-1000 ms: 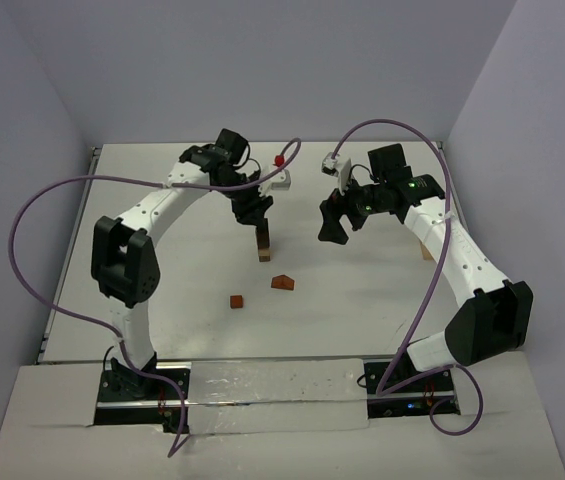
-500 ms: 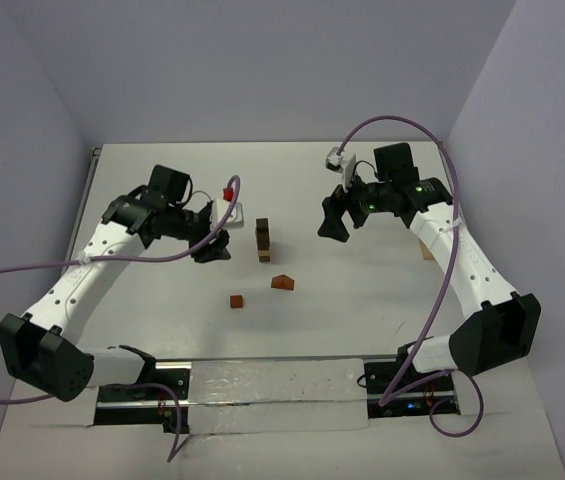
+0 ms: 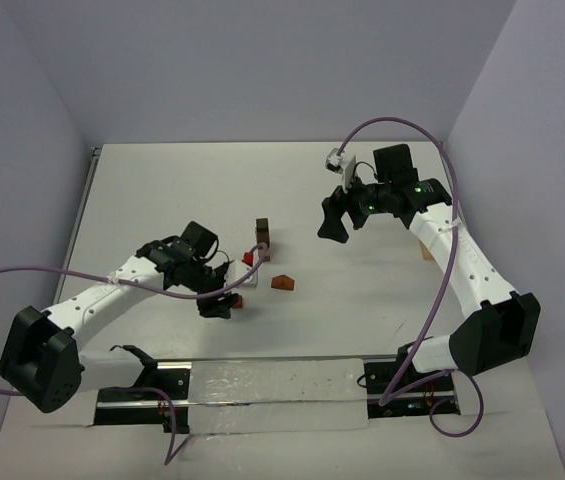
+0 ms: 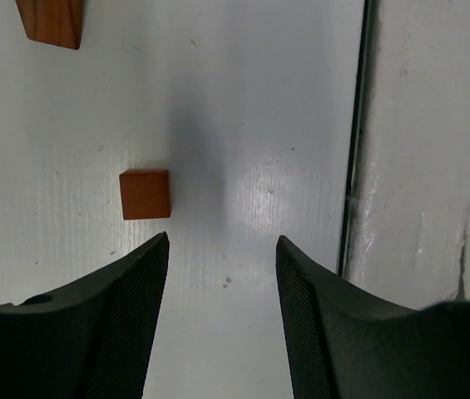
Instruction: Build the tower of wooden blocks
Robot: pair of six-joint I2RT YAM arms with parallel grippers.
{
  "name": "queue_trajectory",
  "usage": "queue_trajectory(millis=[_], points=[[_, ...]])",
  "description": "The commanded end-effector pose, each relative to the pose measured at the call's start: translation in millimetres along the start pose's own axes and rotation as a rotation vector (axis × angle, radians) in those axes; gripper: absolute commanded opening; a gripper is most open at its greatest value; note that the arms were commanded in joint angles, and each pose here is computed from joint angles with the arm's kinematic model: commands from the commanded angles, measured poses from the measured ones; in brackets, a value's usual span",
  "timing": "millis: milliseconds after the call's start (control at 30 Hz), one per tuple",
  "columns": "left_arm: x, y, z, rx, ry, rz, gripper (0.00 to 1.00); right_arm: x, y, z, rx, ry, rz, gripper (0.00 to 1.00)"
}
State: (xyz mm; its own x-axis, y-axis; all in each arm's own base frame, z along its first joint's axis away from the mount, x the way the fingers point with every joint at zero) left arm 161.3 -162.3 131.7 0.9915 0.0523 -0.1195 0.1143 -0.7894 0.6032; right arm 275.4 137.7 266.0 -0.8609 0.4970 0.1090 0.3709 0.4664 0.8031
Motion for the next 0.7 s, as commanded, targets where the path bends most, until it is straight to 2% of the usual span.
queue_trajectory(millis=[0,667], points=[[24,7,11,-0.013,0.099,0.041,0.61,-4,6,-3,-0.030,-0.024,-0.011,1.00],[50,-6,51,0.069,0.104,-0.003,0.62,-4,2,-3,-0.024,-0.034,-0.009,1.00]])
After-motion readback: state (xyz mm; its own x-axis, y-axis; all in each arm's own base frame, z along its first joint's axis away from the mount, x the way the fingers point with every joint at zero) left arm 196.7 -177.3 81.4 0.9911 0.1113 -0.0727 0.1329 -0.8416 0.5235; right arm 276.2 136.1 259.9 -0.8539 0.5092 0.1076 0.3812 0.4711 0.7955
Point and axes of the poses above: each gripper's point midway between its finger pads, its own z axis out along the fingers, its own x axis along the line the jaws close on, y = z × x, the point moved 6 cm from there along -z, back along the fingers, and after that the axes turned 3 degrees about -z, right-handed, at the moved point
